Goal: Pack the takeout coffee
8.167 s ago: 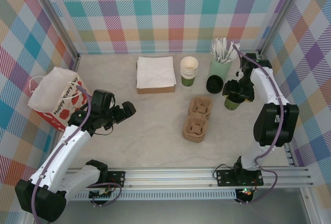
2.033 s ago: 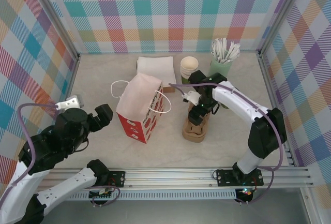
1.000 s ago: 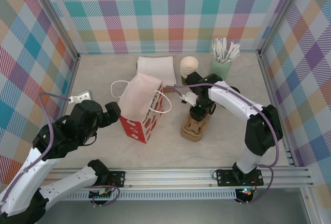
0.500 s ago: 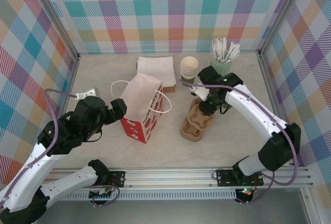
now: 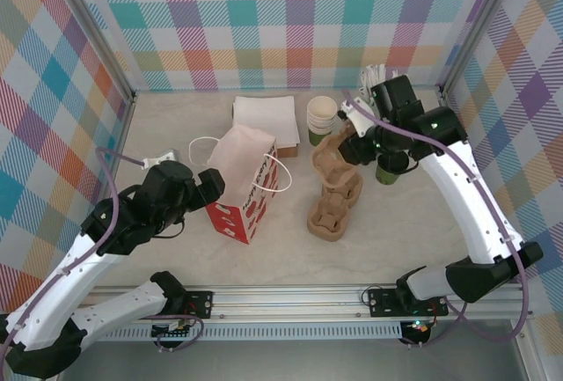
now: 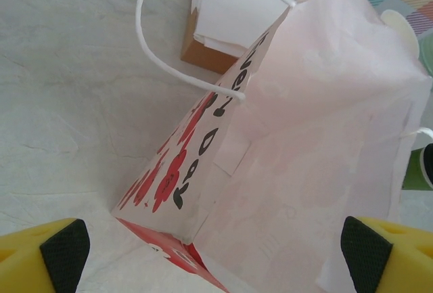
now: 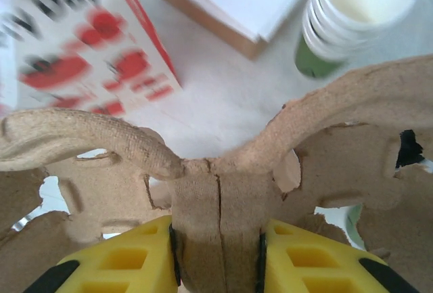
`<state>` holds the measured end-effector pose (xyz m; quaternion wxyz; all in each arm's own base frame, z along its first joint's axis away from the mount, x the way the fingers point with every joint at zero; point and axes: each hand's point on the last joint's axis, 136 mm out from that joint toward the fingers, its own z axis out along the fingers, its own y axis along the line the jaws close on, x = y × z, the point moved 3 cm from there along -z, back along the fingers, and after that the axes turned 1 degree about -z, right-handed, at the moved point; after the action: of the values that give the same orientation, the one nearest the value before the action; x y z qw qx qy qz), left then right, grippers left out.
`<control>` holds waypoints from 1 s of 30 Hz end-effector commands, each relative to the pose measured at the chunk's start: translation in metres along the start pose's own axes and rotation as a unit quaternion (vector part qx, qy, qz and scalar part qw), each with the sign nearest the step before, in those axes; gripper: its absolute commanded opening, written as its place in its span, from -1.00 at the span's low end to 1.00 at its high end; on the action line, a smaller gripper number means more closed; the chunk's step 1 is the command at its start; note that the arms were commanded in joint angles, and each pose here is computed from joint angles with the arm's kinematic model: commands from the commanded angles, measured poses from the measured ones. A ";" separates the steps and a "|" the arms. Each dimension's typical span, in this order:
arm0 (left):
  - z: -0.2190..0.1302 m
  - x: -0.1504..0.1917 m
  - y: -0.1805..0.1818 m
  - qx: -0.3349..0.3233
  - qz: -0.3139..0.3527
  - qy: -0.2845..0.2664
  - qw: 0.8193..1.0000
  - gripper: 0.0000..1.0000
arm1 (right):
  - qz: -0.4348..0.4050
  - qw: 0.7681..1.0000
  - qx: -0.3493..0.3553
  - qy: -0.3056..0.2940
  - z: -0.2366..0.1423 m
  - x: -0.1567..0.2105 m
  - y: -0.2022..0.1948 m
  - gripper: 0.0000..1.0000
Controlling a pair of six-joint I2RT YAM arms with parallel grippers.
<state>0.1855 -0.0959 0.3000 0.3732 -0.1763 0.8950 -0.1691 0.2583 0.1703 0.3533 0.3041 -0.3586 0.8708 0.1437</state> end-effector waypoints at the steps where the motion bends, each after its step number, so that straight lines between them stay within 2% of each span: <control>1: 0.007 -0.002 -0.002 -0.002 -0.006 -0.005 1.000 0.91 | 0.008 0.995 -0.098 -0.029 -0.005 -0.027 0.038 -0.39; 8: 0.017 0.006 0.007 -0.044 0.022 0.018 0.999 0.79 | 0.012 0.976 -0.205 -0.067 0.000 -0.079 0.088 -0.40; 17: 0.020 0.020 0.020 -0.049 0.021 0.035 0.998 0.67 | 0.005 0.951 -0.303 -0.069 0.027 -0.122 0.140 -0.43; 22: 0.021 0.021 0.022 -0.055 0.023 0.040 0.997 0.64 | 0.018 0.937 -0.345 -0.059 0.044 -0.134 0.156 -0.44; 30: 0.022 0.022 0.023 -0.055 0.022 0.045 0.997 0.62 | 0.046 0.930 -0.365 -0.017 0.075 -0.128 0.160 -0.44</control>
<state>0.1866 -0.0944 0.2664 0.3346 -0.1714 0.9176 -0.1293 0.2514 0.3808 0.3782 0.1738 -0.4025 0.7787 0.4488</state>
